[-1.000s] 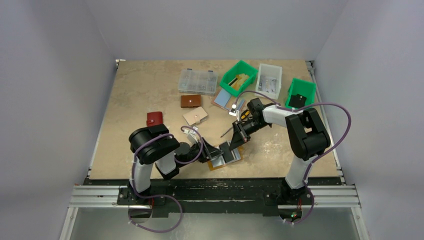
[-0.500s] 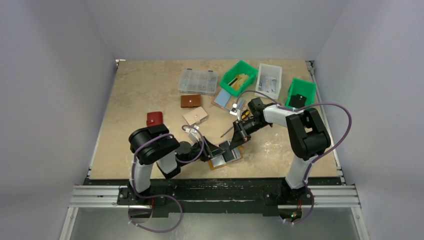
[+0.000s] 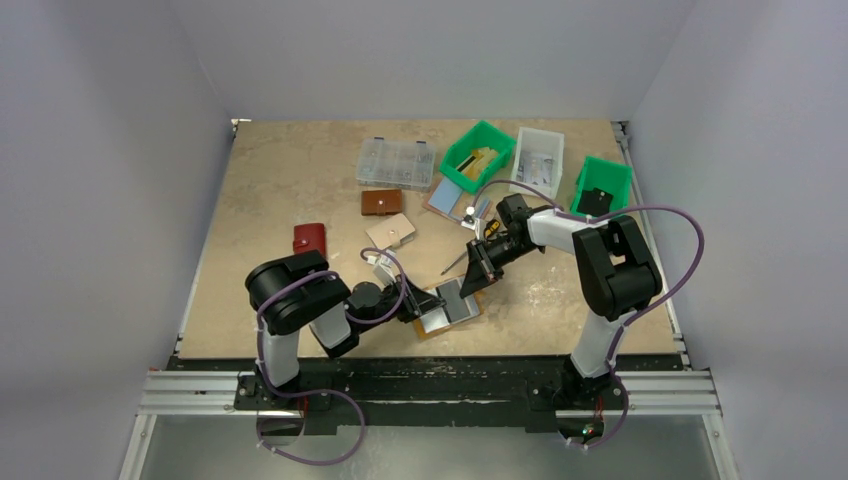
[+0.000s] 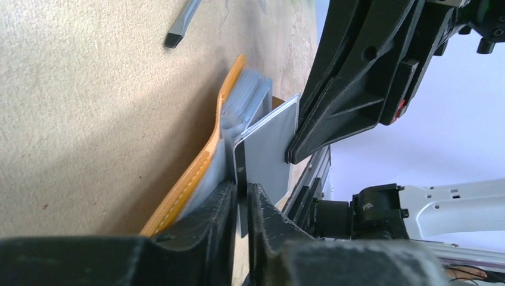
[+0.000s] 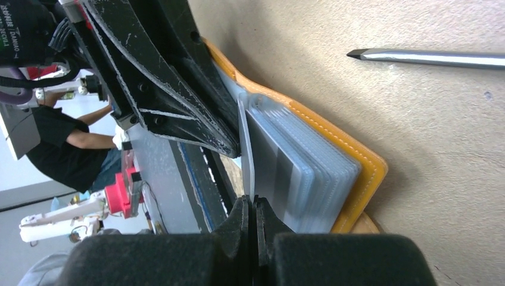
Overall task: Take the credit cards out of the card holder
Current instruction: Remove the credit card from the card holder.
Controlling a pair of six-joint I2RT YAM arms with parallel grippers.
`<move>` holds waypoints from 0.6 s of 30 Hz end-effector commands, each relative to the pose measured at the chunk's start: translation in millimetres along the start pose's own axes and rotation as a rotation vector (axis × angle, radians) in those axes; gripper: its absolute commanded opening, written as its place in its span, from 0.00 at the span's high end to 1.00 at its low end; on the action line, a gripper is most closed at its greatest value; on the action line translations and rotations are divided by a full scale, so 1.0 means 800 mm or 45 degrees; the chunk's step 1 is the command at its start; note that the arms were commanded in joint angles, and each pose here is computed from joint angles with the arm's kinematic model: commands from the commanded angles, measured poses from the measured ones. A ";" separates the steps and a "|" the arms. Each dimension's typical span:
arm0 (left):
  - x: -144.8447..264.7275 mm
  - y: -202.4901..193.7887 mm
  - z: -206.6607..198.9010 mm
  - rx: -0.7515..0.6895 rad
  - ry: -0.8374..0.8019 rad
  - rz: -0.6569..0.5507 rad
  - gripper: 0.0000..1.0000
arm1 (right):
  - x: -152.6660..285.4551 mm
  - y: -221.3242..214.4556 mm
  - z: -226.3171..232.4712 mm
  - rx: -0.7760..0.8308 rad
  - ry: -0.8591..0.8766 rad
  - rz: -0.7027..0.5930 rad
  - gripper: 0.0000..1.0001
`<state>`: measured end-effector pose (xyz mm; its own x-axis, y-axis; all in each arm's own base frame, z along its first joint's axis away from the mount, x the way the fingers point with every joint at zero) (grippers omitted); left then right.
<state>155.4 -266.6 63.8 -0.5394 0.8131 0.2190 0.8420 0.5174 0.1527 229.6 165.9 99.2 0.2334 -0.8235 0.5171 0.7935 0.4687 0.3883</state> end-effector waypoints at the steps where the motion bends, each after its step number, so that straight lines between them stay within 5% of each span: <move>1: 0.005 0.013 -0.089 -0.050 -0.504 -0.082 0.94 | -0.002 0.001 -0.007 0.016 -0.075 0.030 1.00; 7: 0.008 0.013 -0.083 -0.071 -0.483 -0.094 1.00 | -0.003 0.000 -0.009 0.018 -0.101 0.047 0.98; 12: 0.017 0.015 -0.066 -0.074 -0.413 -0.120 1.00 | -0.004 0.001 -0.013 0.004 -0.138 0.041 0.83; 18: 0.021 0.013 -0.042 -0.038 -0.324 -0.074 1.00 | -0.004 0.003 -0.014 0.004 -0.147 0.035 0.88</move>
<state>148.9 -254.2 58.4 -0.5449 0.8040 0.2383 0.8385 0.5214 0.1581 232.2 165.7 91.2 0.2086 -0.7758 0.5955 0.7865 0.4950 0.3694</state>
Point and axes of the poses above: each gripper's point midway between its finger pads, its own x axis back along the fingers, its own z axis along the line the jaws close on, y = z × x, the point moved 8 cm from there along x, back along the fingers, and after that the axes turned 10 degrees about x, right-handed, at the moved point
